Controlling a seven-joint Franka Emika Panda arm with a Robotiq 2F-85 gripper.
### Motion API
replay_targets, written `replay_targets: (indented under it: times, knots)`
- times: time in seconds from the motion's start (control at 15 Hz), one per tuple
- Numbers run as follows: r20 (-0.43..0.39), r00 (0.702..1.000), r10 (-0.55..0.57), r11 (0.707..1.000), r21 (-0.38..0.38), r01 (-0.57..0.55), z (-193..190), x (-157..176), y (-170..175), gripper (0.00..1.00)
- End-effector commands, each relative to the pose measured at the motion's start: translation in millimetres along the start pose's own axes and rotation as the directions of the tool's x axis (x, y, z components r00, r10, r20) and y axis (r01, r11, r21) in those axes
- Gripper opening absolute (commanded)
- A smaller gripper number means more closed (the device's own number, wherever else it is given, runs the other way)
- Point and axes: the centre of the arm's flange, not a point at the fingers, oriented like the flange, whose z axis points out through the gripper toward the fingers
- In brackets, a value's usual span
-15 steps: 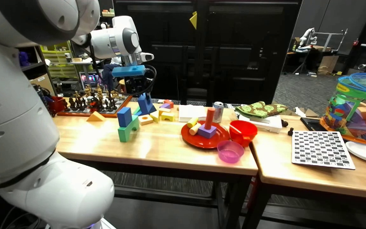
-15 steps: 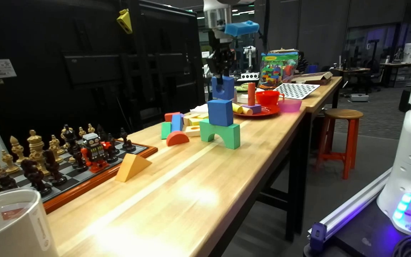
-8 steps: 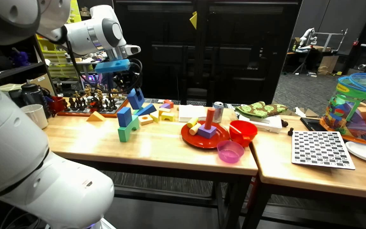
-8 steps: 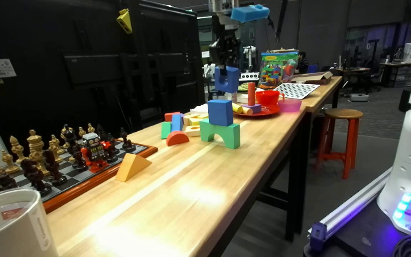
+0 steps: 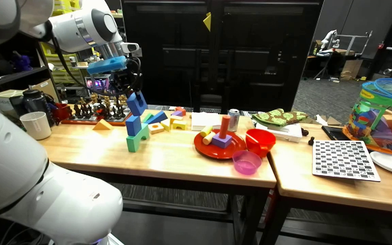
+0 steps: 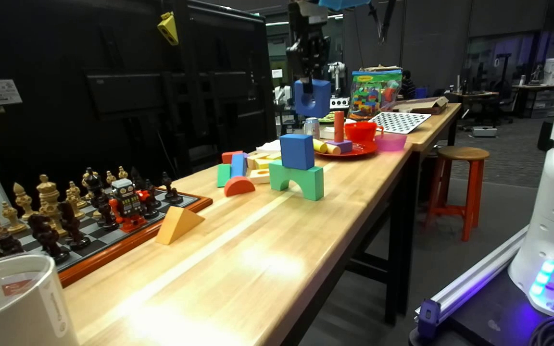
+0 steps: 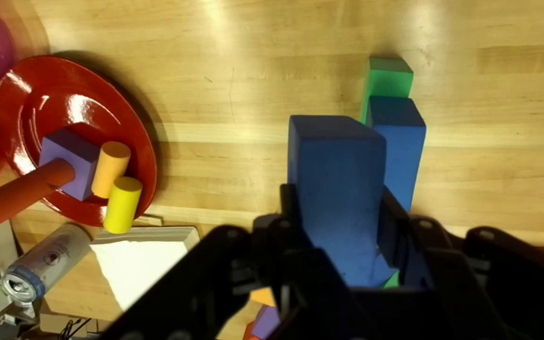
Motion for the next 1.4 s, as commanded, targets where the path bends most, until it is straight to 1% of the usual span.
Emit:
replay_targets:
  times: [0.0,0.07,0.33,0.53,0.8,1.07,1.33]
  knots:
    - [0.025,0.999,-0.043,0.999,0.028,0.042,-20.2,-11.1,-7.7,0.15]
    - [0.027,0.998,-0.050,0.998,0.035,0.049,-23.1,-11.4,-9.9,0.15]
    - [0.013,0.995,-0.098,0.990,0.106,0.096,-35.6,-6.8,-16.7,0.15]
    - [0.003,0.995,-0.103,0.984,0.144,0.101,-35.0,1.4,-15.4,0.15]
    - [0.021,0.994,-0.105,0.979,0.179,0.100,-16.7,13.6,-9.9,0.15]
    - [0.057,0.992,-0.116,0.971,0.215,0.101,5.3,27.3,-8.5,0.15]
    - [0.077,0.989,-0.127,0.966,0.235,0.106,15.3,34.8,-10.8,0.15]
